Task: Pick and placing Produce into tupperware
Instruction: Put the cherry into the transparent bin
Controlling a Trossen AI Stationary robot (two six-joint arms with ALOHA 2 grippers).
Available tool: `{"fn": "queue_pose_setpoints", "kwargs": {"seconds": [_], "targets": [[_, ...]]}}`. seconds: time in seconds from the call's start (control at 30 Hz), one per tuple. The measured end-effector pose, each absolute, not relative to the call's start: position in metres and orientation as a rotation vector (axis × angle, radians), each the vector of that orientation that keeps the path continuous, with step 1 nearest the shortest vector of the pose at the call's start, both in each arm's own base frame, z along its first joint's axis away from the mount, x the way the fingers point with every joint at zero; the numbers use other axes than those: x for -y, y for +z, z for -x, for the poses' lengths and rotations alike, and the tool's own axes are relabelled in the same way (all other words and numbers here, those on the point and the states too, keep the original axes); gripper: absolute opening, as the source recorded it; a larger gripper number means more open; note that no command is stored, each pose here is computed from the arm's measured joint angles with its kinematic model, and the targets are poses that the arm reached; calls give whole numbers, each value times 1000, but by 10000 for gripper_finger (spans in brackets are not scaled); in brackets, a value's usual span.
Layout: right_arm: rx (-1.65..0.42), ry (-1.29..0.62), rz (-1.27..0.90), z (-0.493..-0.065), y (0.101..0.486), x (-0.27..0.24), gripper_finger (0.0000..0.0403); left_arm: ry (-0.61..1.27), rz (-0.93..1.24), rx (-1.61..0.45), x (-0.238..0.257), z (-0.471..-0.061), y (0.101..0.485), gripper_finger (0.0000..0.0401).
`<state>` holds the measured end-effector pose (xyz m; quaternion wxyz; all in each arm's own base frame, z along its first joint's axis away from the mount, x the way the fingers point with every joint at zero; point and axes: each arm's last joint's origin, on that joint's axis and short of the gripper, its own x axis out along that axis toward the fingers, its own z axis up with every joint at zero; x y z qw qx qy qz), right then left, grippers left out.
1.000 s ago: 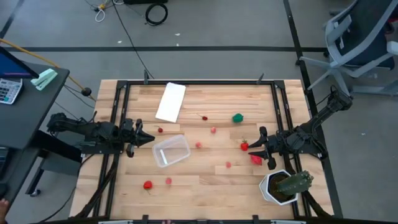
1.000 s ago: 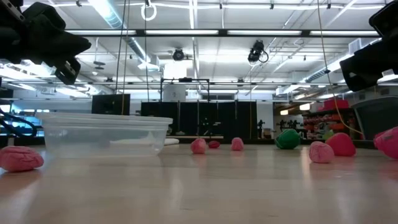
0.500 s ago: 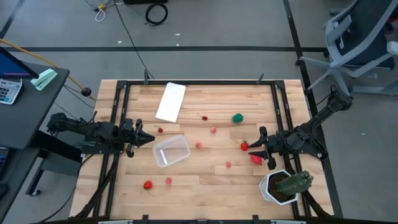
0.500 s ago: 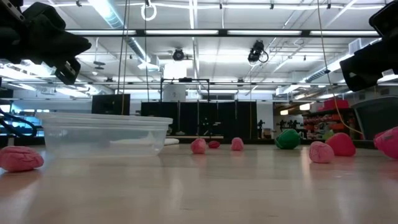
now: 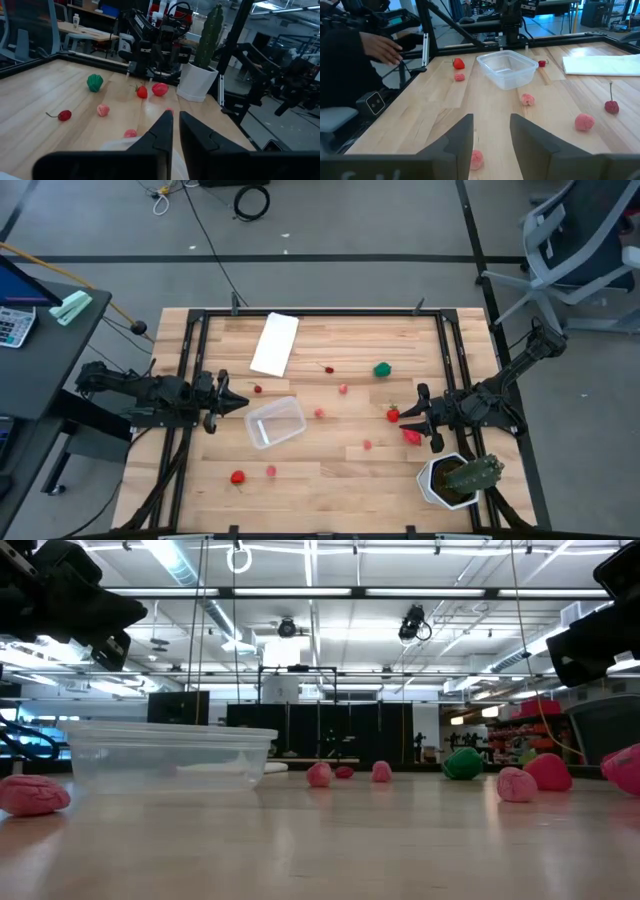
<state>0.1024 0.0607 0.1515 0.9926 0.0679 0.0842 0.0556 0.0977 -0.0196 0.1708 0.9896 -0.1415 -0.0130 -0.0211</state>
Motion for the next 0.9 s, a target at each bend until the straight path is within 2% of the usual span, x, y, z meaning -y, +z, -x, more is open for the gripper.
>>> {"fn": "queue_pose_setpoints", "kwargs": {"seconds": [0.43, 0.9], "targets": [[-168, 111, -137, -102, 152, -61, 137, -43, 285, 29, 20, -98, 171, 28], [-168, 111, -137, -102, 152, -61, 137, -45, 285, 29, 20, -98, 171, 38]]}}
